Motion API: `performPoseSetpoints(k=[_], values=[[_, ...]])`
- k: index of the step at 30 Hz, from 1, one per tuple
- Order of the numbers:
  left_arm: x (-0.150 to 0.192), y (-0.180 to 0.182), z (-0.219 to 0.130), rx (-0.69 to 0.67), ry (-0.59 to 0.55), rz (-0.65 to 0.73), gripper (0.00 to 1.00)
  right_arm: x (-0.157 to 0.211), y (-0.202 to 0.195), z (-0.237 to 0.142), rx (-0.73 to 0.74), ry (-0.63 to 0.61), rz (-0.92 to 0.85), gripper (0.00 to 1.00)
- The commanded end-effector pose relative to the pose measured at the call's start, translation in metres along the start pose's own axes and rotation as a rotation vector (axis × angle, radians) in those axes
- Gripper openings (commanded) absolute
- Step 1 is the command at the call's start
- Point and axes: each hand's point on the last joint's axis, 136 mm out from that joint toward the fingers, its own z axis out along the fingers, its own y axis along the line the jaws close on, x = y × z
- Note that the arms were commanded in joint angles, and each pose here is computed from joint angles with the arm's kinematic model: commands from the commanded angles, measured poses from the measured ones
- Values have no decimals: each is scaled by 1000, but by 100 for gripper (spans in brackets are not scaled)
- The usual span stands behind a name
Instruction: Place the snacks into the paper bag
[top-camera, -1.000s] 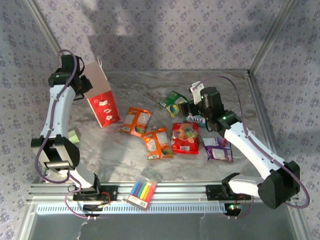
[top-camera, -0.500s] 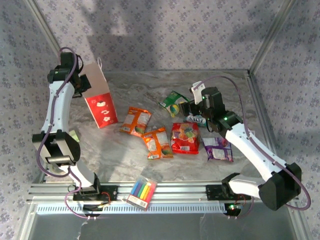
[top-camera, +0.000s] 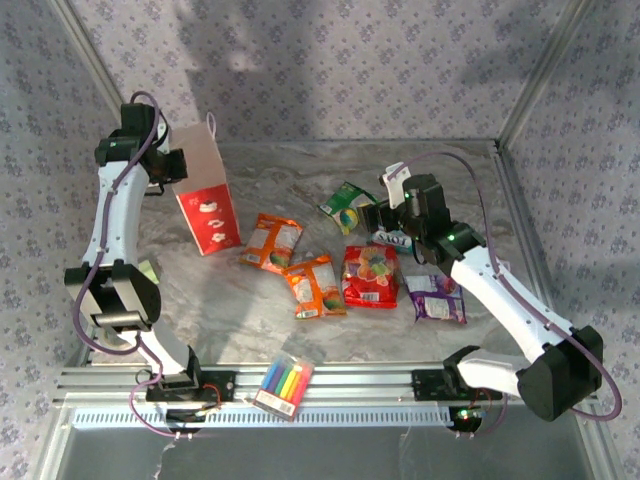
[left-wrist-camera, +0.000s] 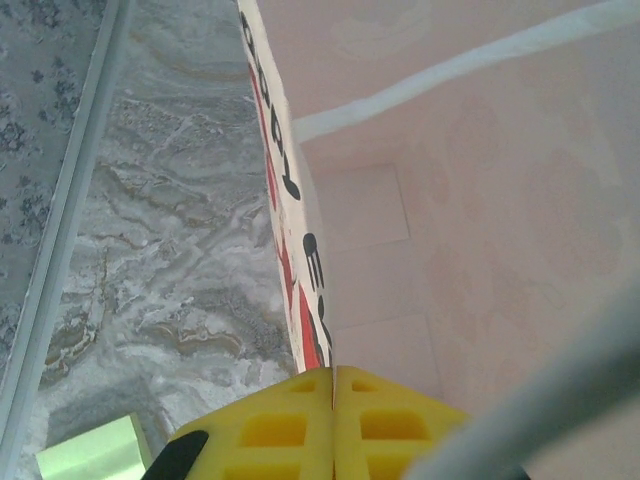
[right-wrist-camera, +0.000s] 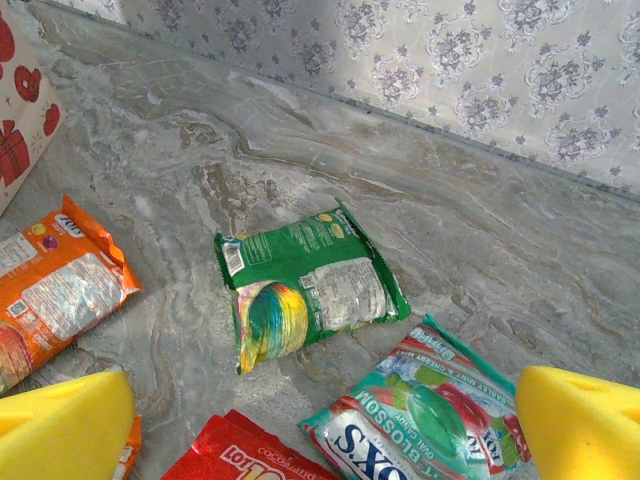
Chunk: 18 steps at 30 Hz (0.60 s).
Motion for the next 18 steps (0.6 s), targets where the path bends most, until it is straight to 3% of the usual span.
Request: performPoseSetpoints(k=[1, 9, 18], values=[[-3, -10, -5, 46, 3, 99, 1, -5, -4, -6, 15, -3, 24, 100], [-4, -15, -8, 81, -21, 211, 2, -6, -1, -4, 3, -4, 37, 100], [17, -18, 1, 118, 39, 266, 5, -2, 2, -3, 8, 10, 35, 100]])
